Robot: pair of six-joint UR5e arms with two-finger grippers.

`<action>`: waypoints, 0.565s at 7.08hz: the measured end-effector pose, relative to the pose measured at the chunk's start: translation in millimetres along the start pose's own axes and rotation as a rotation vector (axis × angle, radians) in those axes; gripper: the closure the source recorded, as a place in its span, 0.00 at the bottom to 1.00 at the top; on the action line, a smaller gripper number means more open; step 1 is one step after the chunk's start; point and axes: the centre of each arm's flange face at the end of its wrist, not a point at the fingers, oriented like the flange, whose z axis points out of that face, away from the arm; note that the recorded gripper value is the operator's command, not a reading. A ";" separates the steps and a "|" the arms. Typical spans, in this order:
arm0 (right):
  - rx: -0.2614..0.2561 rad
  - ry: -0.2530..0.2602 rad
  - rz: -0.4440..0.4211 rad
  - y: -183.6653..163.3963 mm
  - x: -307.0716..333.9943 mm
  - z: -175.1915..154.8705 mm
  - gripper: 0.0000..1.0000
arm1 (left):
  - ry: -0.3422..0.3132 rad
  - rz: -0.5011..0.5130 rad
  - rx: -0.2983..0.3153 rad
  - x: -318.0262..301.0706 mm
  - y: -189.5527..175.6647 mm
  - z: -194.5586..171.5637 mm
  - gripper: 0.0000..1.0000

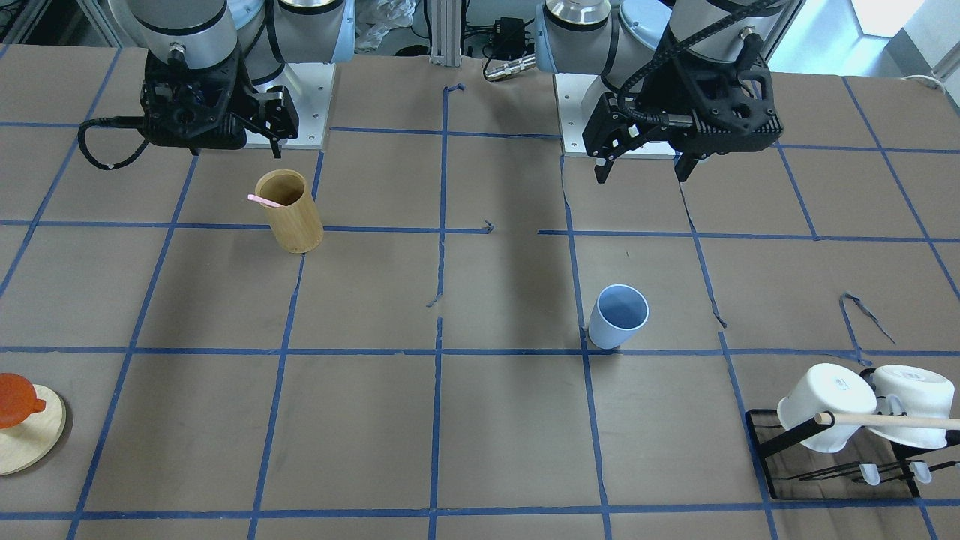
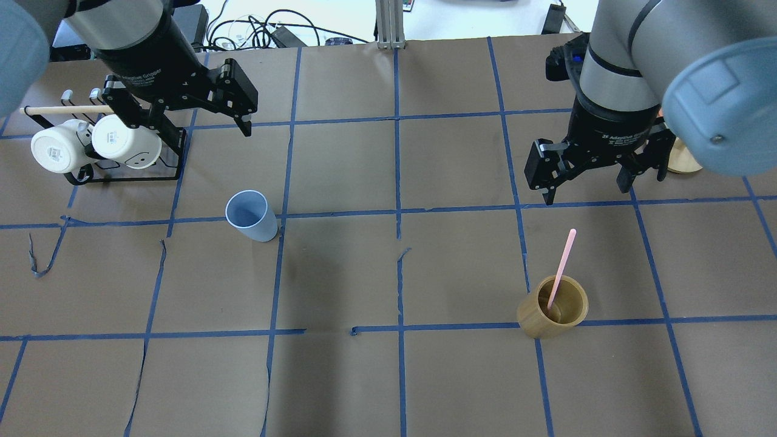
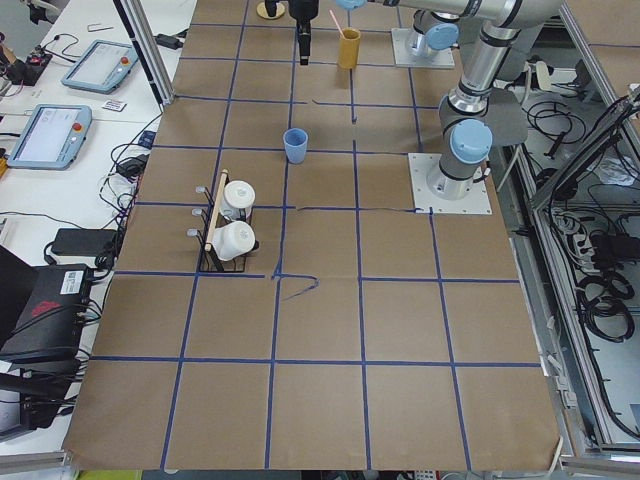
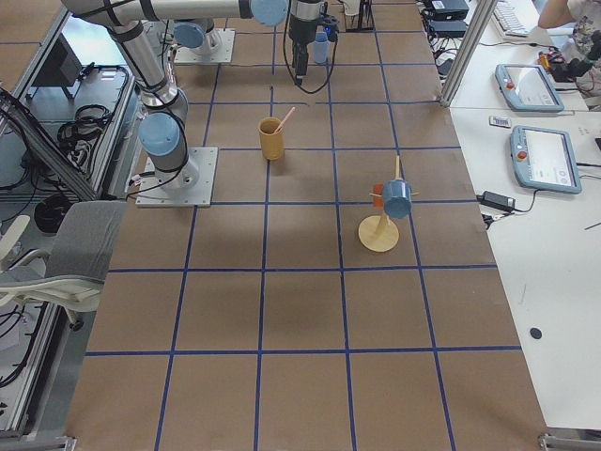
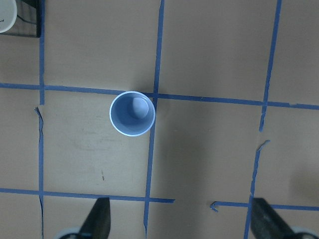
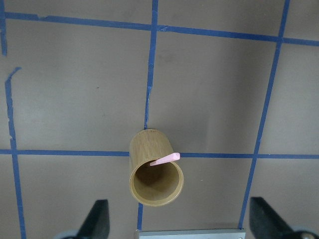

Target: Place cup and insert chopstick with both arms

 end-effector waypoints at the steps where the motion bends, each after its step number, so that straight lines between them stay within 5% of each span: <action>1: -0.009 0.006 -0.002 -5.4 1.4 4.9 0.00 | -0.002 0.000 -0.003 -0.1 -0.6 1.4 0.00; 4: 0.044 0.040 -0.004 -19.0 5.0 8.2 0.00 | -0.003 0.000 -0.012 -0.5 0.5 6.6 0.00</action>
